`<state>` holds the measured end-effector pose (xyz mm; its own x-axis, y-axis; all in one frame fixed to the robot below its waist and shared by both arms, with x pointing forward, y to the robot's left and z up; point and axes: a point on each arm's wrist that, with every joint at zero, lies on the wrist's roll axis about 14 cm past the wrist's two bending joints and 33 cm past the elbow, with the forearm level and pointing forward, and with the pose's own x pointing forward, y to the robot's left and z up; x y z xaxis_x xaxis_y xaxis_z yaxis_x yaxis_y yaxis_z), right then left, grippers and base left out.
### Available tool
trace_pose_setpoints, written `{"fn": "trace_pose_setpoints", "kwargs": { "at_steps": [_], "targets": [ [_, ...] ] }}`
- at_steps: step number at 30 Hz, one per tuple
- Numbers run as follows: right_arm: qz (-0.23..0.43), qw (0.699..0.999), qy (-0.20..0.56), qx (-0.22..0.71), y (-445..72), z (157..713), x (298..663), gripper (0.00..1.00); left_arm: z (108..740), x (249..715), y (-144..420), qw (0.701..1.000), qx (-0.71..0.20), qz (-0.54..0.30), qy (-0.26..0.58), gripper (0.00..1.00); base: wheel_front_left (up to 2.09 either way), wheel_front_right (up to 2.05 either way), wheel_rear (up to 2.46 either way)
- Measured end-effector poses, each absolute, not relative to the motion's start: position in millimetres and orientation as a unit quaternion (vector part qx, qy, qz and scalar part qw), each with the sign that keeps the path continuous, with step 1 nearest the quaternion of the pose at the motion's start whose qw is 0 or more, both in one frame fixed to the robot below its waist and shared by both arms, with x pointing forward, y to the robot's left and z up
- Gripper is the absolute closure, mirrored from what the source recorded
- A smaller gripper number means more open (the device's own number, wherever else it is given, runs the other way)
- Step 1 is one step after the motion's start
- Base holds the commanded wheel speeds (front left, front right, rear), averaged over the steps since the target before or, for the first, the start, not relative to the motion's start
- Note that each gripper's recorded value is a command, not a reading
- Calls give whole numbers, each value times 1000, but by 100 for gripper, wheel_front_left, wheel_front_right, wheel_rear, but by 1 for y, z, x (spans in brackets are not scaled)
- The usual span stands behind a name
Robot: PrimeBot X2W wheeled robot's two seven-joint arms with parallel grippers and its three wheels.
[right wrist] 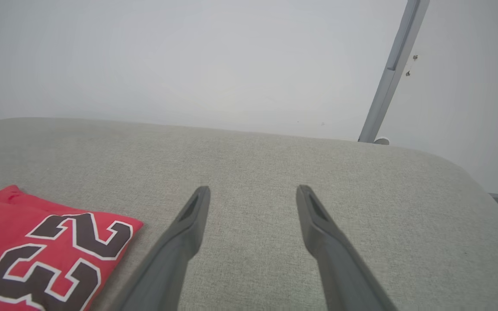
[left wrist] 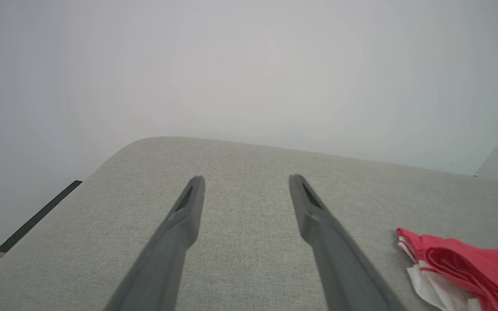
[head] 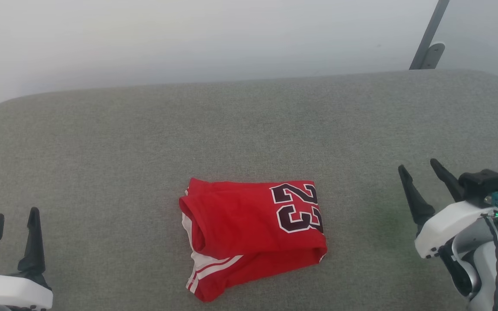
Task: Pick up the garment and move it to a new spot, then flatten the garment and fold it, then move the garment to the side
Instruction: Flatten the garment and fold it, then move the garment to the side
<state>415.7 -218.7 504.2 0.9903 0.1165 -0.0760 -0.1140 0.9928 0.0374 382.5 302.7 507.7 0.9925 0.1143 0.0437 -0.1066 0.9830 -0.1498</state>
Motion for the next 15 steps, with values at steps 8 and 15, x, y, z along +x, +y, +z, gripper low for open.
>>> {"fn": "trace_pose_setpoints", "kwargs": {
  "at_steps": [8,15],
  "targets": [
    [60,997,50,26,-213,494,413,0,507,381,305,996,-68,55,-22,0,0,0,0],
    [93,991,86,41,-187,481,417,0,503,377,308,996,-70,60,-17,0,0,0,0]
  ]
}}
